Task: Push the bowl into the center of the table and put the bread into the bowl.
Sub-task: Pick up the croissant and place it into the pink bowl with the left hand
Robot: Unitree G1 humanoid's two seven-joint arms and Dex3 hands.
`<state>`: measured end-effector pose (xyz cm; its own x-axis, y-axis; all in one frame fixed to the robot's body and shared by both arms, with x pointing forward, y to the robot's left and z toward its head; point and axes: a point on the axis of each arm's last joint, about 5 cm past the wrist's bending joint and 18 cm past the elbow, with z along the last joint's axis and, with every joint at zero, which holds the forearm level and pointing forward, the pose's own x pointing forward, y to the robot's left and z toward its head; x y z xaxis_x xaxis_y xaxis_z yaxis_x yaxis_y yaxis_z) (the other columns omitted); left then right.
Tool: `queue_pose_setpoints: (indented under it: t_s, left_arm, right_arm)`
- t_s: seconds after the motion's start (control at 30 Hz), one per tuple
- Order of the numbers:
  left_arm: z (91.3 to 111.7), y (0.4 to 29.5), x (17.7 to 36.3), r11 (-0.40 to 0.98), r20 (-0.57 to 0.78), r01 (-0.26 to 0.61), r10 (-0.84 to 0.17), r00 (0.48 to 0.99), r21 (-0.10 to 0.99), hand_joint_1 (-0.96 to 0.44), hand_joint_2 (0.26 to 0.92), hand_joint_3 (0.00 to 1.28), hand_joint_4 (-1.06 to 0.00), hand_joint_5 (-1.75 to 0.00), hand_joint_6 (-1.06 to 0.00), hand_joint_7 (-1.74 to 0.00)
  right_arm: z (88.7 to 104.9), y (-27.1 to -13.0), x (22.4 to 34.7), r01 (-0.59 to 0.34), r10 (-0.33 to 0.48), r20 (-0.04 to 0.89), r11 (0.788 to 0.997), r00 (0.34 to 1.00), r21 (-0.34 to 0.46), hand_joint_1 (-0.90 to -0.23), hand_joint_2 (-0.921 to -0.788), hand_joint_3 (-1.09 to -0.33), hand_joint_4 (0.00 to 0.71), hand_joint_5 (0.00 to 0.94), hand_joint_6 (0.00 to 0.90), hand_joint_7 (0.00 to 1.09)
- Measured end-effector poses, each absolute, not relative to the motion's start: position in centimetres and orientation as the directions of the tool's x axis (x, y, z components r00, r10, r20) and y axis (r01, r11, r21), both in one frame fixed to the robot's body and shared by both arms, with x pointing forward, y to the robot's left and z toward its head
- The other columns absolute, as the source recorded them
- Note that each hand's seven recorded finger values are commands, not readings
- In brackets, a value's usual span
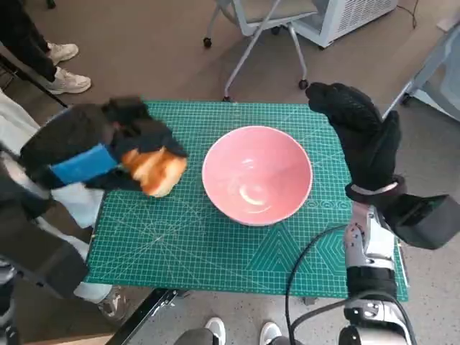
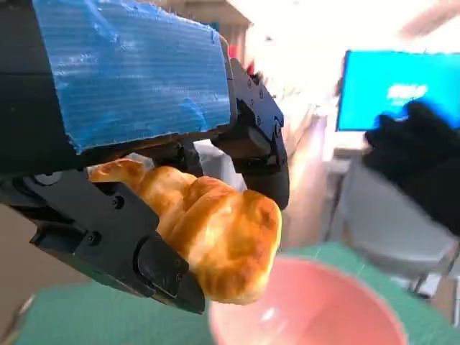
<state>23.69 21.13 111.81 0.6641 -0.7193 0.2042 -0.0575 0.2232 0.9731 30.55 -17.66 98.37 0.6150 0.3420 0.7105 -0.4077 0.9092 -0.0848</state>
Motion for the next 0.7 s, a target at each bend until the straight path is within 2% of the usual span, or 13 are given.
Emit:
queue_pose_setpoints:
  t_s: [0.4, 0.47, 0.6, 0.67, 0.7]
  left_arm:
    - [112.0, 16.7, 25.9, 0.168, 0.172, -0.056, -0.824, 0.54, 0.984, 0.0, 0.902, 0.01, -0.76, -1.03, -0.77, -1.06]
    - [111.7, 15.9, 26.3, 0.157, 0.155, -0.042, -0.838, 0.523, 0.987, 0.0, 0.905, 0.01, -0.76, -1.06, -0.76, -1.05]
    - [110.8, 14.5, 27.2, 0.134, 0.116, 0.002, -0.865, 0.489, 0.991, 0.0, 0.897, 0.02, -0.75, -1.22, -0.82, -0.83]
    - [110.2, 13.9, 27.7, 0.117, 0.096, 0.017, -0.877, 0.47, 0.993, 0.0, 0.884, 0.04, -0.75, -1.14, -0.79, -0.96]
    - [110.0, 13.6, 27.9, 0.106, 0.086, 0.018, -0.88, 0.466, 0.994, 0.0, 0.878, 0.05, -0.77, -1.17, -0.8, -0.89]
  right_arm:
    - [98.2, -17.8, 30.5, -0.404, 0.34, 0.71, 0.911, 0.617, -0.085, -0.677, -0.921, -0.719, 0.17, 0.002, 0.013, 0.59]
    - [98.2, -17.8, 30.5, -0.403, 0.34, 0.711, 0.911, 0.615, -0.086, -0.676, -0.921, -0.718, 0.17, 0.002, 0.013, 0.59]
    - [98.2, -17.8, 30.5, -0.401, 0.338, 0.713, 0.912, 0.614, -0.087, -0.677, -0.921, -0.716, 0.171, 0.002, 0.015, 0.58]
    - [98.2, -17.9, 30.4, -0.4, 0.337, 0.713, 0.913, 0.615, -0.086, -0.677, -0.921, -0.716, 0.171, 0.002, 0.017, 0.58]
    - [98.2, -17.9, 30.4, -0.399, 0.336, 0.713, 0.913, 0.616, -0.086, -0.677, -0.921, -0.715, 0.171, 0.002, 0.018, 0.58]
